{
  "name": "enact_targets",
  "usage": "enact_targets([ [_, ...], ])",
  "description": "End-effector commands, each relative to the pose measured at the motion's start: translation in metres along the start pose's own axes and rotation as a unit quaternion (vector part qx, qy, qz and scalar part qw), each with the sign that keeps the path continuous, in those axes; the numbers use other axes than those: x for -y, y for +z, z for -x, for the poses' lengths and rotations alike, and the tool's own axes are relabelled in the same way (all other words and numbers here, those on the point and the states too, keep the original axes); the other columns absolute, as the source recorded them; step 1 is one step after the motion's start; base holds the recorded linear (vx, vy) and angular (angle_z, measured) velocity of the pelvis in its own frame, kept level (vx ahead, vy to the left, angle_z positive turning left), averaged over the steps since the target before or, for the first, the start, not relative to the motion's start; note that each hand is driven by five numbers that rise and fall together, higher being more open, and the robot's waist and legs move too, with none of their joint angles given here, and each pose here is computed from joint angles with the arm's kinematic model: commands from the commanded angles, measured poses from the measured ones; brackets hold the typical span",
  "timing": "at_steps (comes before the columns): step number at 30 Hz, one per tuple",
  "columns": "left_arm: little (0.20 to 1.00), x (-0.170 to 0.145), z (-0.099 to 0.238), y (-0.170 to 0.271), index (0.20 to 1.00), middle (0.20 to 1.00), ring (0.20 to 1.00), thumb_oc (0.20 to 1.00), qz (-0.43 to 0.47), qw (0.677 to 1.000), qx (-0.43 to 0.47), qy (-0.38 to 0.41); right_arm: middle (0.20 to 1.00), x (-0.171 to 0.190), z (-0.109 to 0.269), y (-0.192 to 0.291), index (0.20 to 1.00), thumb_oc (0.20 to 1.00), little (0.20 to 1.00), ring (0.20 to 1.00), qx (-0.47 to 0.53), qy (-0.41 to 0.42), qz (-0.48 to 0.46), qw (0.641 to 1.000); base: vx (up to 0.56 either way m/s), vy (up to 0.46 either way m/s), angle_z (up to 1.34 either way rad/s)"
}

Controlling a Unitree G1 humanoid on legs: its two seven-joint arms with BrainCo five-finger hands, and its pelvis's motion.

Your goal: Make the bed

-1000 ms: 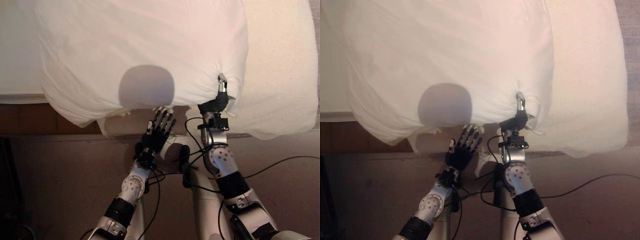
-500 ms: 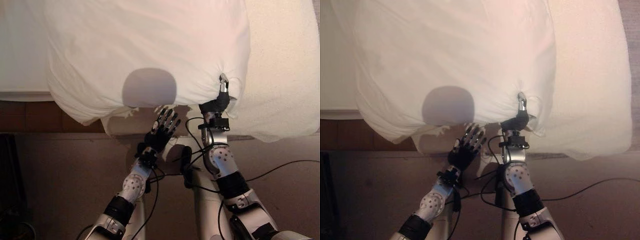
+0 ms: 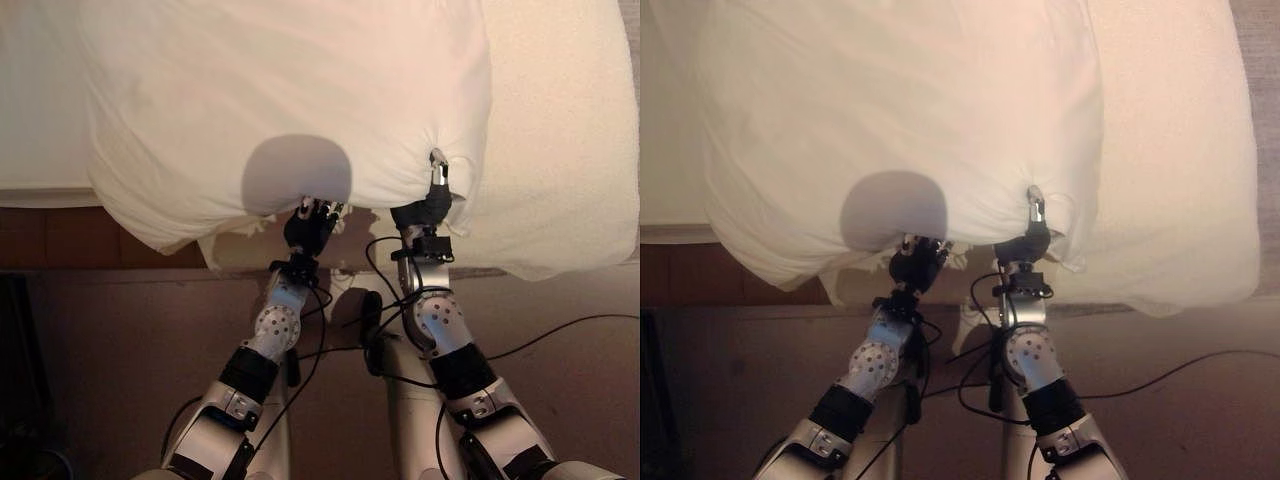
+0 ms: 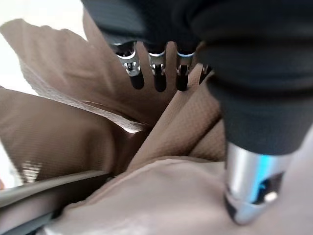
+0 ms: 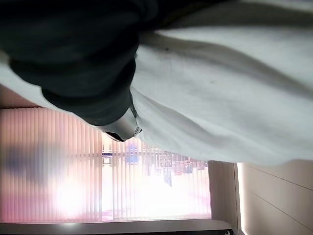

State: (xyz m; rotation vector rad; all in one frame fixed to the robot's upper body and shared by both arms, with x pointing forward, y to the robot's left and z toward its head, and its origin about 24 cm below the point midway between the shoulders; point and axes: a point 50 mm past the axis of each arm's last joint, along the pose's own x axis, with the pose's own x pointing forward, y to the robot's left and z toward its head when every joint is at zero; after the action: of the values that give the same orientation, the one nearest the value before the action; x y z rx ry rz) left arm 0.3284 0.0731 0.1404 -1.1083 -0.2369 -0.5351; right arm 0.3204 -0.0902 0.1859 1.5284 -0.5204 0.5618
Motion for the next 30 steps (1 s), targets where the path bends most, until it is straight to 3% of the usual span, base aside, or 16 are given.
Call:
enact_targets([
  [1,1.0,0.026,-0.003,0.018,1.0,1.0,1.0,1.0,0.006,0.995,0.061,-0.08,0.2,-0.034,0.003,0.004,0.2,0.2,0.2,0.2,0.029,0.097,-0.027,0.994,0.0,0.0,0.0],
  [12,1.0,0.041,0.011,0.061,1.0,1.0,1.0,1.0,0.01,0.977,0.16,-0.142,0.2,-0.038,0.005,0.016,0.2,0.2,0.2,0.2,0.045,0.109,-0.009,0.993,0.0,0.0,0.0],
  [22,1.0,0.043,0.02,0.069,1.0,1.0,1.0,1.0,-0.017,0.966,0.125,-0.227,0.2,-0.039,0.007,0.02,0.2,0.2,0.2,0.2,0.041,0.128,0.005,0.991,0.0,0.0,0.0],
  [30,1.0,0.046,0.022,0.071,1.0,1.0,1.0,1.0,-0.027,0.961,0.134,-0.242,0.2,-0.038,0.008,0.022,0.2,0.2,0.2,0.2,0.043,0.126,0.009,0.991,0.0,0.0,0.0],
])
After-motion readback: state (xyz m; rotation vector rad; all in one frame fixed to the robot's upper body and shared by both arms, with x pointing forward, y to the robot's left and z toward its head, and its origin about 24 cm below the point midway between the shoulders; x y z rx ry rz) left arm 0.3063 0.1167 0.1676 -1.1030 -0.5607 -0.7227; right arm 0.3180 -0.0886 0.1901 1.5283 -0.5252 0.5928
